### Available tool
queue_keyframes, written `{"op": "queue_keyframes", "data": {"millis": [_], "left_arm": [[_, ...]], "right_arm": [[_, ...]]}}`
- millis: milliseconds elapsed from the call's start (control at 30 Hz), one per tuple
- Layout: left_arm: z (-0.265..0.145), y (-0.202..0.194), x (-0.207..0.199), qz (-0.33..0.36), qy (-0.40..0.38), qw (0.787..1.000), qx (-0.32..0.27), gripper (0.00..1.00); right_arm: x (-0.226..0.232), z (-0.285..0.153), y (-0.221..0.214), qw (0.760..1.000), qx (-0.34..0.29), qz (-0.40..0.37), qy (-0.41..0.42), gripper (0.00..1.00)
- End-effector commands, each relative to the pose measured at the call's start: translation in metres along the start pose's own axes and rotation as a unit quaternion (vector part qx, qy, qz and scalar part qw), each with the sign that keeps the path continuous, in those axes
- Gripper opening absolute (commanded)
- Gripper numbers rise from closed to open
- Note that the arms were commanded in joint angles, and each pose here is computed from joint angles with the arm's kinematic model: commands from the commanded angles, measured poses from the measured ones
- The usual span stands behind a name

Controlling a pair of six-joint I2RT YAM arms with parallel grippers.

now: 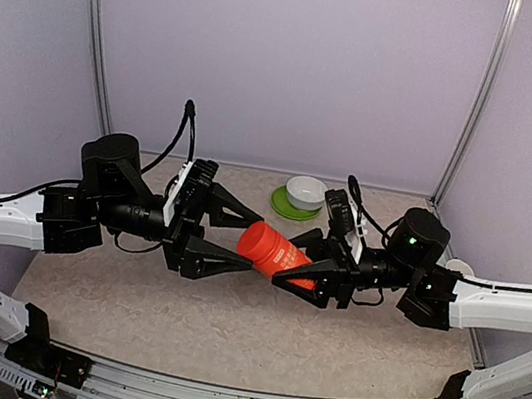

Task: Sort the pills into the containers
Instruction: Unscrew the lid of the pill bottle from the pill bottle.

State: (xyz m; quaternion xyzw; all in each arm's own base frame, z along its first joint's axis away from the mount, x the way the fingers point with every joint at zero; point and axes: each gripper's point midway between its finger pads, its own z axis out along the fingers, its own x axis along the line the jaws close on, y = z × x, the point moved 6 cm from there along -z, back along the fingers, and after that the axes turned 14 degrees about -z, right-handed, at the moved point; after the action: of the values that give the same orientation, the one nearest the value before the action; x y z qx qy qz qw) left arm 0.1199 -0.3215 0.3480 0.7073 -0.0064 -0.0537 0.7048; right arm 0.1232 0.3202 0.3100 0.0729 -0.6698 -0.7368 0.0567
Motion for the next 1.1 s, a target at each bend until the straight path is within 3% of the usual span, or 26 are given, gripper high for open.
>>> {"op": "queue_keyframes", "data": {"millis": [0,100,267,400,600,733,767,900,1067], "left_arm": [[-0.004,0.008,0.003,0.018,0.013,0.999,-0.023,0.6],[-0.006,0.011,0.008,0.005,0.037,0.999,-0.033,0.48],[-0.001,0.012,0.021,-0.063,0.072,0.995,-0.042,0.37],[0.003,0.008,0.035,-0.143,0.118,0.981,-0.056,0.37],[0.007,-0.001,0.051,-0.278,0.179,0.941,-0.075,0.37],[0.008,-0.004,0.056,-0.318,0.209,0.921,-0.082,0.35],[0.008,-0.004,0.057,-0.325,0.215,0.917,-0.084,0.37],[0.007,0.0,0.057,-0.328,0.218,0.915,-0.089,0.67],[-0.009,0.02,0.055,-0.27,0.234,0.927,-0.114,0.95]], "right_arm": [[-0.007,0.003,0.005,1.0,-0.001,0.01,0.0,0.27],[-0.009,0.004,0.004,1.0,0.0,0.006,-0.005,0.26],[-0.019,-0.001,0.002,0.997,0.015,-0.041,-0.061,0.26],[-0.029,-0.008,0.0,0.987,0.026,-0.097,-0.13,0.26],[-0.045,-0.02,0.001,0.956,0.042,-0.167,-0.236,0.24],[-0.051,-0.022,0.002,0.934,0.056,-0.204,-0.289,0.24],[-0.051,-0.021,0.002,0.929,0.059,-0.213,-0.298,0.24],[-0.051,-0.018,0.003,0.919,0.068,-0.224,-0.317,0.24],[-0.041,-0.012,0.004,0.941,0.054,-0.195,-0.271,0.24]]}}
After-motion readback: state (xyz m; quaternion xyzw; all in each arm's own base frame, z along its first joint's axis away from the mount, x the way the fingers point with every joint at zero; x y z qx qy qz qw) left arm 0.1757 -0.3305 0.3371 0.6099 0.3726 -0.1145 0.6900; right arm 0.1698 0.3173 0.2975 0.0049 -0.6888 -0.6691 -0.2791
